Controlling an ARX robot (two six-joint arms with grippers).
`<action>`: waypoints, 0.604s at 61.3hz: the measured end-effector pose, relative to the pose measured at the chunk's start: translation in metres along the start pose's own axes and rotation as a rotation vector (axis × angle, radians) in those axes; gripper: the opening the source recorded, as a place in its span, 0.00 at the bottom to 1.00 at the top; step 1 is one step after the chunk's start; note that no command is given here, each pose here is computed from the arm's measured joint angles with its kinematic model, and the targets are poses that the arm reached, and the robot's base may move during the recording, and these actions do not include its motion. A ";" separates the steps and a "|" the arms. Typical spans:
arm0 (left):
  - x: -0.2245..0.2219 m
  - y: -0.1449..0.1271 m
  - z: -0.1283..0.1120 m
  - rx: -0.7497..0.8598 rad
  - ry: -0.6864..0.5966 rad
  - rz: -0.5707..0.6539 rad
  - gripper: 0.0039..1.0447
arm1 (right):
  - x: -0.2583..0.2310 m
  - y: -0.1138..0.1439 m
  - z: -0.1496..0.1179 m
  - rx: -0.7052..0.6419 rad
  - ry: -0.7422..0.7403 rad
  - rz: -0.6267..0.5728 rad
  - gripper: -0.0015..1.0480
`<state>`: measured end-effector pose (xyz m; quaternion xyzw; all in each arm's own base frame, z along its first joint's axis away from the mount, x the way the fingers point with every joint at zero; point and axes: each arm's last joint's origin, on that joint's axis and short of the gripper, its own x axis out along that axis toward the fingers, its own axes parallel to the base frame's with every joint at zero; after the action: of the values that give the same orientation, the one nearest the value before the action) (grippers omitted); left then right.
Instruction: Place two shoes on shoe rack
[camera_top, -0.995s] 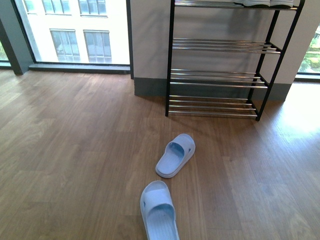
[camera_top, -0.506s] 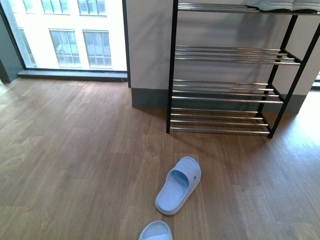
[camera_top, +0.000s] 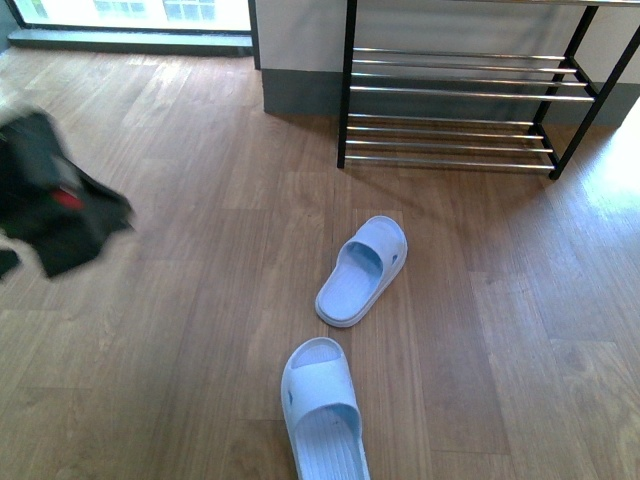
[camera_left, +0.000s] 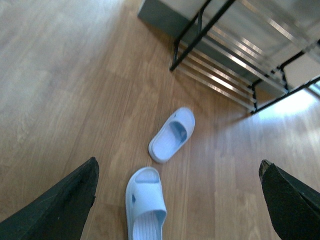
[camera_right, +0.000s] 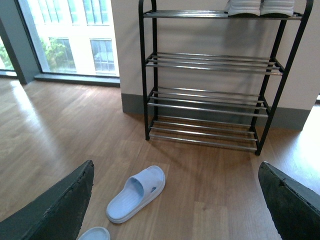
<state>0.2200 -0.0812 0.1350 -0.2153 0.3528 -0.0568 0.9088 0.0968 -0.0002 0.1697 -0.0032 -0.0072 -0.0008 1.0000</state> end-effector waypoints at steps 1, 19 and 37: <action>0.009 -0.001 -0.003 0.011 0.040 0.013 0.91 | 0.000 0.000 0.000 0.000 0.000 0.000 0.91; 0.116 -0.011 -0.025 0.185 0.359 0.093 0.91 | 0.000 0.000 0.000 0.000 0.000 0.000 0.91; 0.172 -0.008 -0.057 0.245 0.577 0.085 0.91 | 0.000 0.000 0.000 0.000 0.000 0.000 0.91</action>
<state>0.3106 -0.1526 -0.0056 -0.0643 0.5953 -0.1197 0.7919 0.0968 -0.0002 0.1697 -0.0030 -0.0072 -0.0008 1.0000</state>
